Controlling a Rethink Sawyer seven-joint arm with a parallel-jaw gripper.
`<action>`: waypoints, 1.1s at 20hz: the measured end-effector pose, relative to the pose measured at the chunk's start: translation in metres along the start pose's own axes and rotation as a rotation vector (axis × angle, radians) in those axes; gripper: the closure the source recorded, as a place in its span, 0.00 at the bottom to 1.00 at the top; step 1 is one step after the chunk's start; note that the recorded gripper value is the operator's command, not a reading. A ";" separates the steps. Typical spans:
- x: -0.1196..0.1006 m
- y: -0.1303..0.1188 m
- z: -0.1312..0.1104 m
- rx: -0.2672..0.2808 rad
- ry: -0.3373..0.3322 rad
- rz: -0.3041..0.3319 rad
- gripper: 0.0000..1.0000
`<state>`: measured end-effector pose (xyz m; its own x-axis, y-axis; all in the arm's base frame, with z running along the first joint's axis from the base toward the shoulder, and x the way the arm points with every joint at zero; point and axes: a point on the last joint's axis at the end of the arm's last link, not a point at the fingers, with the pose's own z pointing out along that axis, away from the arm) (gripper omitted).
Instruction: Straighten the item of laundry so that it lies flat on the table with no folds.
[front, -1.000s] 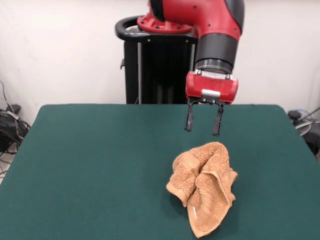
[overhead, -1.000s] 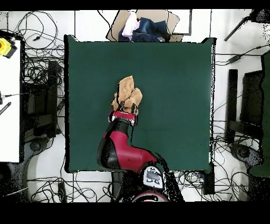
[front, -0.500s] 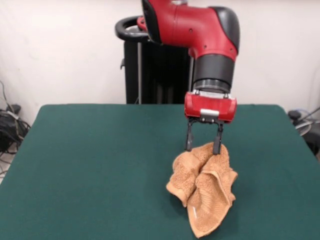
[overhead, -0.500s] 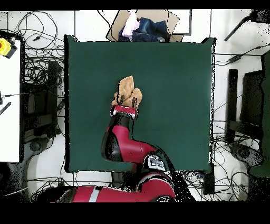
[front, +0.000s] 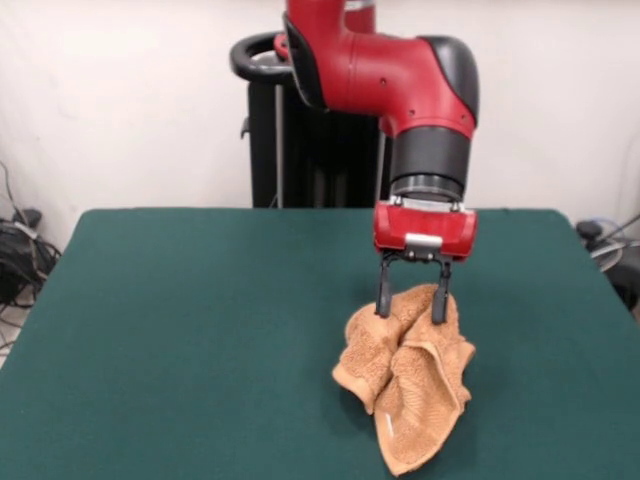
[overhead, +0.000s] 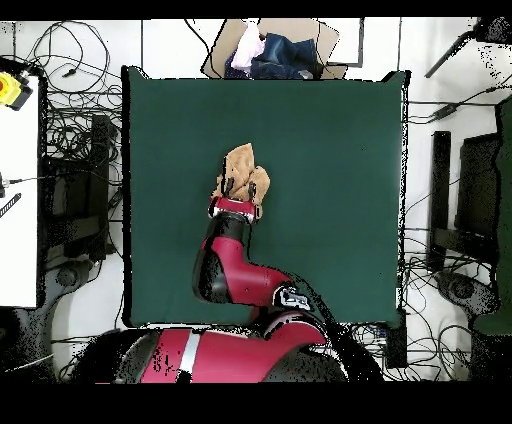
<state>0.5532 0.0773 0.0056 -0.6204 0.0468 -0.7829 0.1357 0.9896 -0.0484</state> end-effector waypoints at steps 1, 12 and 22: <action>0.002 0.000 0.001 -0.001 0.002 0.001 0.00; 0.018 0.013 0.010 -0.030 0.026 0.021 0.00; 0.029 0.022 0.014 -0.041 -0.014 0.030 0.00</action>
<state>0.5491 0.0981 -0.0269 -0.6057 0.0751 -0.7922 0.1220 0.9925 0.0008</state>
